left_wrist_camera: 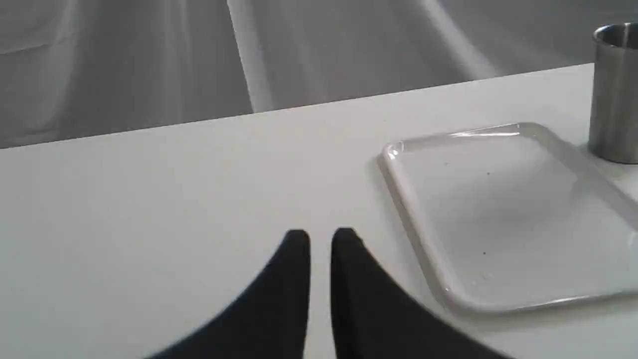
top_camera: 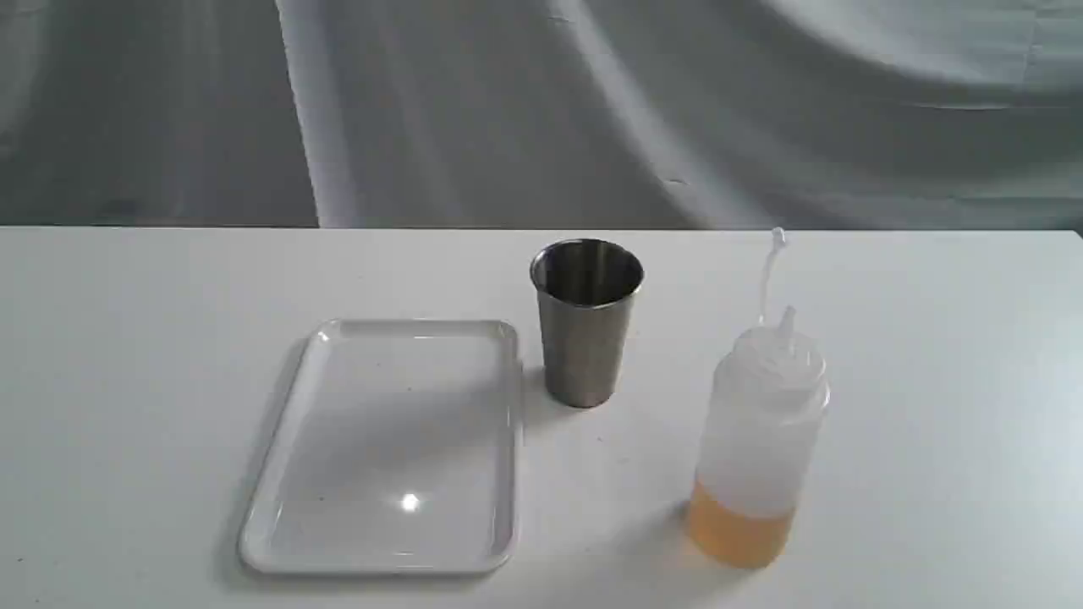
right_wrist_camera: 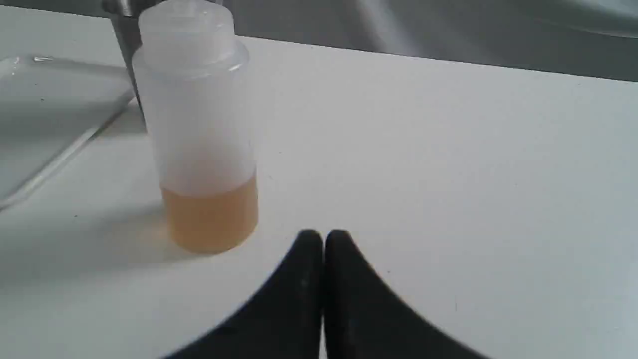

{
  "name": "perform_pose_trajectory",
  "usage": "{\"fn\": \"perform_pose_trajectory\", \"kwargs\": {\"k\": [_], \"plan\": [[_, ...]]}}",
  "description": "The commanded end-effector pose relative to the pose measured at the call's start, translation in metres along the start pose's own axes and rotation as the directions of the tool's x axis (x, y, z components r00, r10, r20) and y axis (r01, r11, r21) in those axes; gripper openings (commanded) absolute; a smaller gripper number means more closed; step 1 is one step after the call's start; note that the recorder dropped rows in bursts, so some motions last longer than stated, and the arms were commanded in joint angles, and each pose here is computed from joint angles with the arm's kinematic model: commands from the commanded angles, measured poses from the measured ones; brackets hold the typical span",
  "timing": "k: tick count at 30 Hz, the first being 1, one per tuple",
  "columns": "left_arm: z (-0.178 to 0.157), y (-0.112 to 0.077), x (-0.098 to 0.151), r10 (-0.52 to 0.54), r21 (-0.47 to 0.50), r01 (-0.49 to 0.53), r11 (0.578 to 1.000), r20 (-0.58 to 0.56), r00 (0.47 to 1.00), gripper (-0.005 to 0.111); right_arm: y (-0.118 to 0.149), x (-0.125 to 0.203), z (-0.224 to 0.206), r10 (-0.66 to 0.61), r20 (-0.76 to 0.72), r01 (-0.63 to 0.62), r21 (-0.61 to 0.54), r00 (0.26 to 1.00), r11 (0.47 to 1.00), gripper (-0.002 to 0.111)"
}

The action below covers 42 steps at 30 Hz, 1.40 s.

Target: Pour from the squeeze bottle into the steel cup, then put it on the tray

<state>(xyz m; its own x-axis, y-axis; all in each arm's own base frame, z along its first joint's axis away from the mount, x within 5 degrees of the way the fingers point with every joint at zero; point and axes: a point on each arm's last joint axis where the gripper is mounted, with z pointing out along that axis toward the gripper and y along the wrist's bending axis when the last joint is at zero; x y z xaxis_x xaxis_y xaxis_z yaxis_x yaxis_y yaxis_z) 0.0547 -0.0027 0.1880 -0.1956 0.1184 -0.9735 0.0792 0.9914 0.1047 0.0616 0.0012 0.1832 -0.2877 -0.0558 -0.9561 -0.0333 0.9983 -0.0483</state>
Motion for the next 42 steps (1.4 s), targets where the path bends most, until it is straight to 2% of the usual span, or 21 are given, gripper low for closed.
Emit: {"fn": "perform_pose_trajectory", "kwargs": {"k": [1, 12, 15, 20, 25, 33, 42], "plan": [[0.0, 0.0, 0.001, -0.001, 0.002, 0.001, 1.0, 0.007, 1.0, 0.008, -0.001, 0.001, 0.0, 0.0, 0.001, 0.0, 0.011, 1.0, 1.0, 0.0], [0.0, 0.0, 0.001, -0.001, 0.002, 0.001, 1.0, 0.007, 1.0, 0.008, -0.001, 0.002, 0.0, 0.001, -0.025, 0.0, 0.01, 1.0, 1.0, 0.0], [0.0, 0.0, 0.001, -0.001, 0.002, 0.001, 1.0, 0.007, 1.0, 0.008, 0.0, -0.012, -0.006, 0.033, -0.017, -0.033, -0.001, 0.999, 0.999, 0.0], [0.0, 0.0, 0.001, -0.001, 0.002, 0.001, 1.0, 0.007, 1.0, 0.008, -0.002, -0.054, -0.026, 0.037, 0.02, -0.037, -0.006, 0.999, 0.999, 0.0], [0.0, 0.0, 0.001, -0.001, 0.002, 0.001, 1.0, 0.007, 1.0, 0.008, -0.004, -0.091, -0.032, 0.023, -0.035, -0.023, -0.002, 0.999, 1.0, 0.0], [0.0, 0.0, 0.001, -0.001, 0.002, 0.001, 1.0, 0.007, 1.0, 0.008, -0.007, -0.141, 0.001, 0.016, -0.176, -0.017, -0.006, 0.984, 1.0, 0.0], [0.0, 0.0, 0.001, -0.001, 0.002, 0.001, 1.0, 0.007, 1.0, 0.008, -0.006, -0.162, 0.047, 0.008, -0.256, -0.015, -0.025, 0.967, 1.0, 0.0]]}}
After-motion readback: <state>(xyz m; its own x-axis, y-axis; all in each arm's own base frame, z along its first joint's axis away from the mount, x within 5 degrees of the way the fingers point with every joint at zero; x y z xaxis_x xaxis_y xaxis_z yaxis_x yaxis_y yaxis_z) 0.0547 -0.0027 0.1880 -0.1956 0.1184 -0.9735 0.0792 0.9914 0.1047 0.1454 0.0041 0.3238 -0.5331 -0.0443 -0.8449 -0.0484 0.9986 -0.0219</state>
